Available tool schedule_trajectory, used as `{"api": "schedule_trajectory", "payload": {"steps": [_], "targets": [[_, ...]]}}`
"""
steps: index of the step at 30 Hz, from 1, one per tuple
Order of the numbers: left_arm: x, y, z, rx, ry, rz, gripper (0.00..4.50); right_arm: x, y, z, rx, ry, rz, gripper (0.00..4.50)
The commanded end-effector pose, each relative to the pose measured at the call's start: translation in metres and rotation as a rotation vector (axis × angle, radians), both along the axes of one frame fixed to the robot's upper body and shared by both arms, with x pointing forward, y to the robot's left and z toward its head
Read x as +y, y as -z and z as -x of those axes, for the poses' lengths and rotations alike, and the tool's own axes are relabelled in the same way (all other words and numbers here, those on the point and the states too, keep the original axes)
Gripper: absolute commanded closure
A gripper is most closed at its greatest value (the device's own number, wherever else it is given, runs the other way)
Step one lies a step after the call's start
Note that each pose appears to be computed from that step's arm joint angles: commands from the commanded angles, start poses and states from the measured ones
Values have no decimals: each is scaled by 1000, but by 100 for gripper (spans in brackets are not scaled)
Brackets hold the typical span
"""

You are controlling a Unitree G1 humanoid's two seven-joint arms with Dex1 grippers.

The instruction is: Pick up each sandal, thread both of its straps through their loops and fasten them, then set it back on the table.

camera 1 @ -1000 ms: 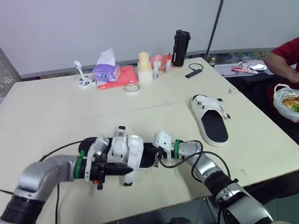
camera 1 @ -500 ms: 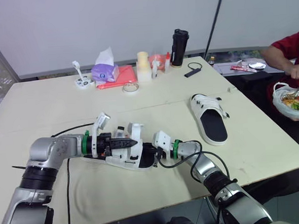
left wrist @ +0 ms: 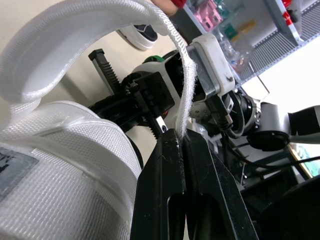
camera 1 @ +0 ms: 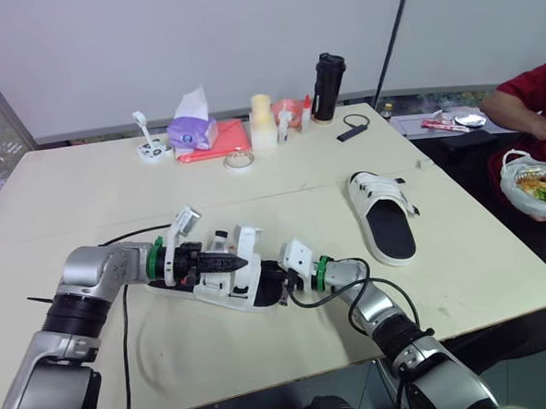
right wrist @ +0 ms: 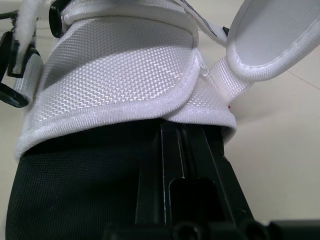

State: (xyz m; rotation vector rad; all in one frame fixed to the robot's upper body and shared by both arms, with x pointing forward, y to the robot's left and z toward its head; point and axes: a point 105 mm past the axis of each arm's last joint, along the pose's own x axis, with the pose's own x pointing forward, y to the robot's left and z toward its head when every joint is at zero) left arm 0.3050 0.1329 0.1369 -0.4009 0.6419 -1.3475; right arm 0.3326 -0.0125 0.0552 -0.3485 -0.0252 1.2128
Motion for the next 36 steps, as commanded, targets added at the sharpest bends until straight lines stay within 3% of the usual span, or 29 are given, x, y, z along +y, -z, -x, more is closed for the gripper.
{"api": "schedule_trajectory", "payload": {"steps": [1,12,23,29,33,36], "targets": [[6,-5,3,-25,16,-22,445,-30,82,25,241,54,236,450],[12,25,3,-116,30,-195,445,-27,83,26,236,47,239,450],[-1,12,4,-196,80,-159,445,-28,84,27,241,53,239,450],[10,26,28,-217,219,-277,445,-28,84,27,240,55,236,450],[20,38,26,-260,194,-353,445,-27,84,26,241,57,232,450],[19,31,24,-264,164,-314,445,-26,83,26,241,55,231,450]]}}
